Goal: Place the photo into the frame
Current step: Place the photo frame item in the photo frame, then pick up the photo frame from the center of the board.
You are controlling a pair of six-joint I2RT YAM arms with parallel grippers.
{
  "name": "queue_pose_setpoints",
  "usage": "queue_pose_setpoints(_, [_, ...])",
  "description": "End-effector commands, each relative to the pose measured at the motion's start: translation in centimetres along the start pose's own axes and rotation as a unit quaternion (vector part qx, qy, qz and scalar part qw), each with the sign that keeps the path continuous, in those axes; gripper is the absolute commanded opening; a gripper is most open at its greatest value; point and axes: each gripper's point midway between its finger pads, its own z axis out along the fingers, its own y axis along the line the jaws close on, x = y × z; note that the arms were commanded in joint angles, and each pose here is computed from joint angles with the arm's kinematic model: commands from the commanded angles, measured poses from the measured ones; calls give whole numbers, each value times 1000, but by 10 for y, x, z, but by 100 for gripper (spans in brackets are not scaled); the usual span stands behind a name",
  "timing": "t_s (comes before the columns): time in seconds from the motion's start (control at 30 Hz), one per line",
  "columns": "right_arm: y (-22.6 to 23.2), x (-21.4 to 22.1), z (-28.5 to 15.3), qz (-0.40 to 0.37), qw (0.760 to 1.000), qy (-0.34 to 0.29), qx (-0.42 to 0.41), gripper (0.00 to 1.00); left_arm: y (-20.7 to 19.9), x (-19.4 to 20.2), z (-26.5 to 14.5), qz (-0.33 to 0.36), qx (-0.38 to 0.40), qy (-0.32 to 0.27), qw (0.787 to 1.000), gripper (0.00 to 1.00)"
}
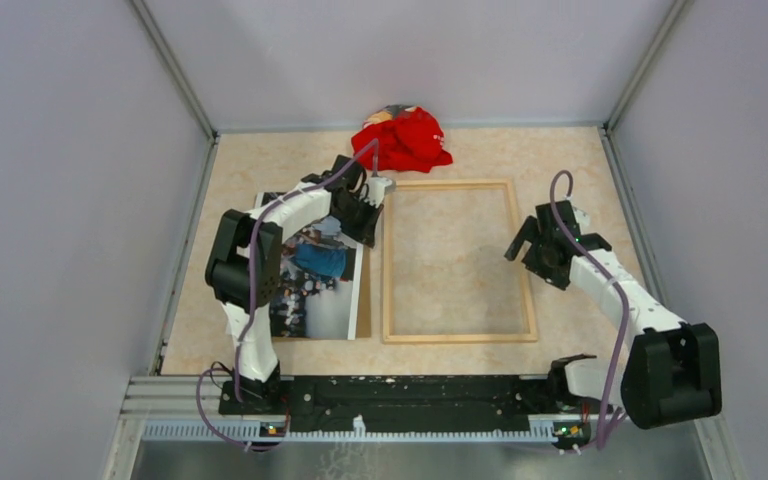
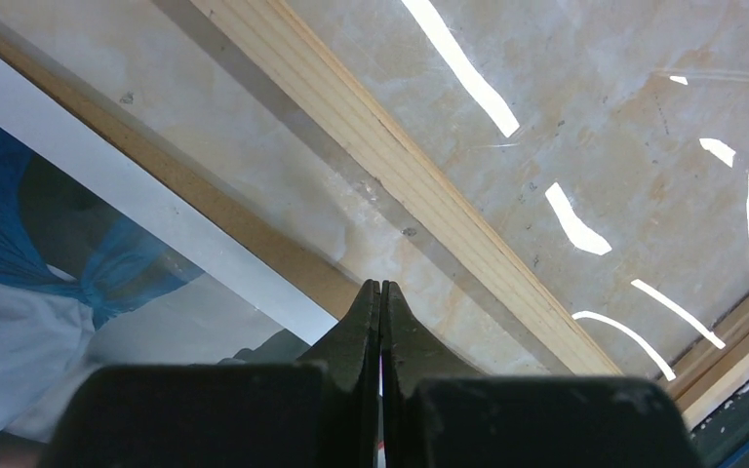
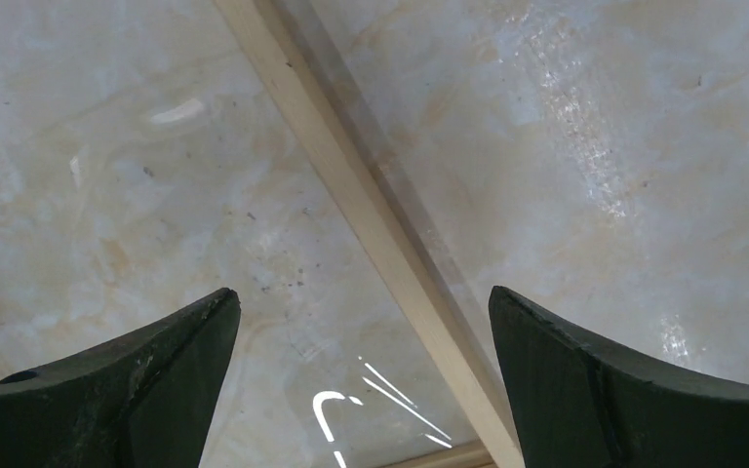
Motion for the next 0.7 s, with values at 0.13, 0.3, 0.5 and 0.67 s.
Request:
queue_pose_setpoints(0.13, [7, -4, 44, 19, 999, -7, -39, 99, 3, -7, 20, 30, -36, 5, 999, 0])
queue_pose_setpoints(0.3, [6, 6, 67, 39, 997, 16, -57, 99, 0, -7, 30, 37, -39, 13, 998, 0])
queue_pose_setpoints(0.5, [24, 21, 70, 73, 986, 57, -141, 99, -5, -1, 47, 39, -34, 29, 998, 0])
queue_pose_setpoints(0.67, [73, 16, 31, 104, 945, 83, -297, 98, -14, 0, 54, 49, -24, 34, 998, 0])
